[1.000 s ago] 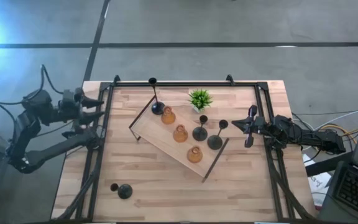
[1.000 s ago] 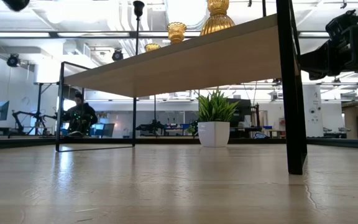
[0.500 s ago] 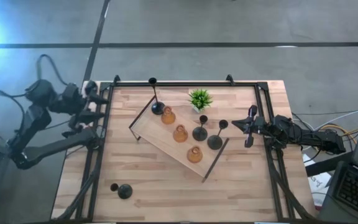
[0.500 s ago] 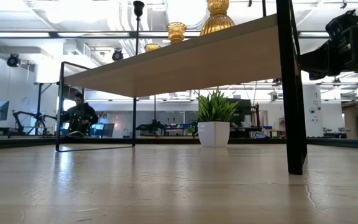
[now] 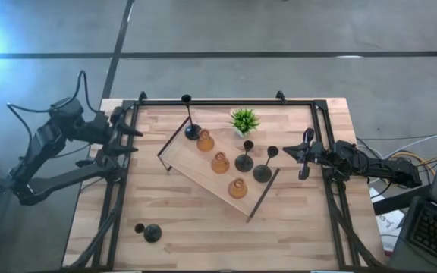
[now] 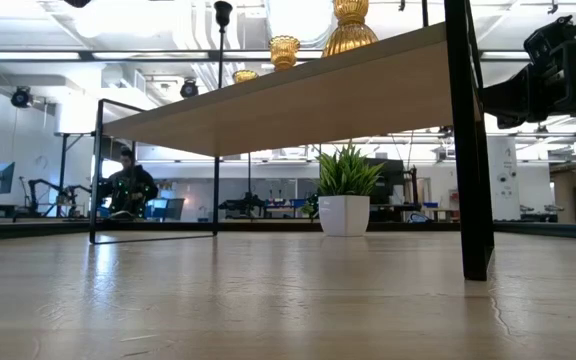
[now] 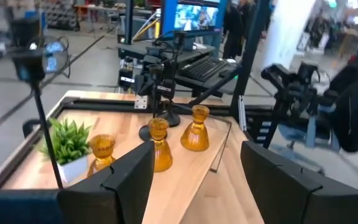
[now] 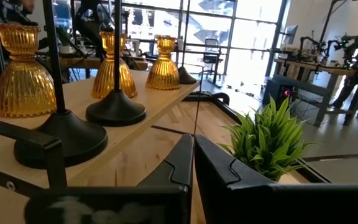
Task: Pick & Place candle stick holders
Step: Put the black candle holder on the shelf
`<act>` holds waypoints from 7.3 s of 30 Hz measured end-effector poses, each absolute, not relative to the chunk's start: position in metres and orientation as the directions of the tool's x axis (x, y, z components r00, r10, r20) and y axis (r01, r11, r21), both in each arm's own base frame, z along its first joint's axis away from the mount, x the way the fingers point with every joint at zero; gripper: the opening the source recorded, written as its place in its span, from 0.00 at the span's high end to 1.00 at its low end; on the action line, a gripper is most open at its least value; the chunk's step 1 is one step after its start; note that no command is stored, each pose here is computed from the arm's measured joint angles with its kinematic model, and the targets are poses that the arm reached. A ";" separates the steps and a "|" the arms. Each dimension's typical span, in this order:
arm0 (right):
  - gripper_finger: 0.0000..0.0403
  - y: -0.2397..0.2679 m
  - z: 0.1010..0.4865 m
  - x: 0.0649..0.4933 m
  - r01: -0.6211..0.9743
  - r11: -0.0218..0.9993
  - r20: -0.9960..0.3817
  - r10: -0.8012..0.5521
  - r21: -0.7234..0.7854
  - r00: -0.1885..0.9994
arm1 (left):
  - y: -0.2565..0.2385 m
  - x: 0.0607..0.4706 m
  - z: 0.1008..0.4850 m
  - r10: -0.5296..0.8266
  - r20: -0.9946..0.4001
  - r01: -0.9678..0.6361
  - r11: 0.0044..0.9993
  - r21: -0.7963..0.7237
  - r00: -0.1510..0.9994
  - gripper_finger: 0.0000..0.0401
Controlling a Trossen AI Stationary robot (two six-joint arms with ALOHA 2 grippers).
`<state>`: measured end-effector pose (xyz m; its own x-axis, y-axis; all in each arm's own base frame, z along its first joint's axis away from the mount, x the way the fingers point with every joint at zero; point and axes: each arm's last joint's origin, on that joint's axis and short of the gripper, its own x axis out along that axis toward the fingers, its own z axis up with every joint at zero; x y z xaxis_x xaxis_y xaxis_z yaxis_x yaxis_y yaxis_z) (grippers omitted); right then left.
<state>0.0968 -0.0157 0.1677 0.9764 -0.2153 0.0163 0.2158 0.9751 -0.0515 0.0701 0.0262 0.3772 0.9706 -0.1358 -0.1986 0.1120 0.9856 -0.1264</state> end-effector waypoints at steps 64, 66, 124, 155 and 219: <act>0.98 -0.016 0.168 0.097 0.216 0.975 0.019 -0.215 -0.051 0.976 | -0.011 0.124 0.271 -0.365 -0.296 0.343 0.931 -0.124 0.883 0.39; 0.98 -0.016 0.168 0.097 0.216 0.975 0.019 -0.215 -0.051 0.976 | -0.015 0.127 0.269 -0.381 -0.310 0.365 0.925 -0.111 0.871 0.39; 0.98 -0.016 0.168 0.097 0.216 0.975 0.018 -0.215 -0.051 0.976 | -0.064 0.108 0.208 -0.736 -0.525 0.710 0.633 -0.309 0.428 0.52; 0.98 -0.016 0.168 0.097 0.216 0.975 0.017 -0.216 -0.051 0.976 | -0.097 0.128 0.173 -0.795 -0.500 0.810 0.520 -0.270 0.343 0.52; 0.98 -0.016 0.168 0.097 0.216 0.975 0.017 -0.215 -0.051 0.976 | -0.121 0.149 0.183 -0.834 -0.411 0.770 0.521 -0.368 0.367 0.96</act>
<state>0.0968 -0.0157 0.1677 0.9764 -0.2153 0.0169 0.2159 0.9751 -0.0515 0.1487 -0.1210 0.1834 0.3674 -0.8343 -0.4111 0.7703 0.5206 -0.3681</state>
